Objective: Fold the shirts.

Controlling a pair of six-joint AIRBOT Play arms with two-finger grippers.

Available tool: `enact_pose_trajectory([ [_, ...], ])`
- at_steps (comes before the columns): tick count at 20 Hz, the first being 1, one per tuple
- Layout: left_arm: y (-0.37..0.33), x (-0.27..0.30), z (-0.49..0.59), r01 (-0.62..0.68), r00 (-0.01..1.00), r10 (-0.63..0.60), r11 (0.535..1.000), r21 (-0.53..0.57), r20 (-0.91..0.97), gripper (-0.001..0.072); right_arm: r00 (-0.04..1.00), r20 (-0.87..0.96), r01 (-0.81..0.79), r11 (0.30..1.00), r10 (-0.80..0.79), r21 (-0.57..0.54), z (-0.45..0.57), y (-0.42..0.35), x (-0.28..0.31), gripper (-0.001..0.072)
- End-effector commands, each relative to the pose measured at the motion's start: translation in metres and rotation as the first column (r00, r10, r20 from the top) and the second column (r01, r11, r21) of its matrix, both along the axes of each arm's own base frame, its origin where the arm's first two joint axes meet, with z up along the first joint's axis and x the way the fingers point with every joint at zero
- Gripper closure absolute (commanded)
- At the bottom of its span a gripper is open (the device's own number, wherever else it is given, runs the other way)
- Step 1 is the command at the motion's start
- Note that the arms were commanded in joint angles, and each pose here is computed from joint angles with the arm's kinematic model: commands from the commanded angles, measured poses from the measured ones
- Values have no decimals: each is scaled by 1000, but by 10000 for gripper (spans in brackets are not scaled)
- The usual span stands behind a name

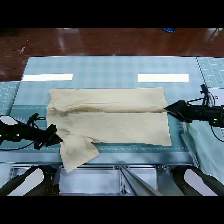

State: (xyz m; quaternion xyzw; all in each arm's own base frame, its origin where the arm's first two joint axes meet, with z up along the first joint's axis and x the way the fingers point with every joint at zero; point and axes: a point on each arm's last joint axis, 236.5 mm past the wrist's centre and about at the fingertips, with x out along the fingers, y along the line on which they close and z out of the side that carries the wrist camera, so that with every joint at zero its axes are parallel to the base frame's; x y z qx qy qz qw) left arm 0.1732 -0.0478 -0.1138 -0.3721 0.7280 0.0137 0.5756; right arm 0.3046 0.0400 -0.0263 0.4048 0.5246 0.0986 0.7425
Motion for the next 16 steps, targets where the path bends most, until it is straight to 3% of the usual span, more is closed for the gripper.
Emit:
enact_pose_trajectory([
  [1,-16,10,12,36,998,-32,998,-61,61,689,992,-114,49,999,-50,-14,-12,-41,-33,299],
  [3,-15,13,18,44,996,-39,997,-57,81,689,951,-305,31,999,-42,-39,-32,-54,-82,299],
  [5,-14,16,24,45,993,-40,998,-47,107,689,915,-404,22,1000,-19,5,-43,-40,-109,299],
  [11,-16,19,29,41,991,-34,998,-48,132,689,853,-521,45,998,-20,35,-72,-21,-147,299],
  [16,-16,19,29,41,991,-34,998,-48,132,688,833,-551,-81,996,55,-24,-80,-14,-158,299],
])
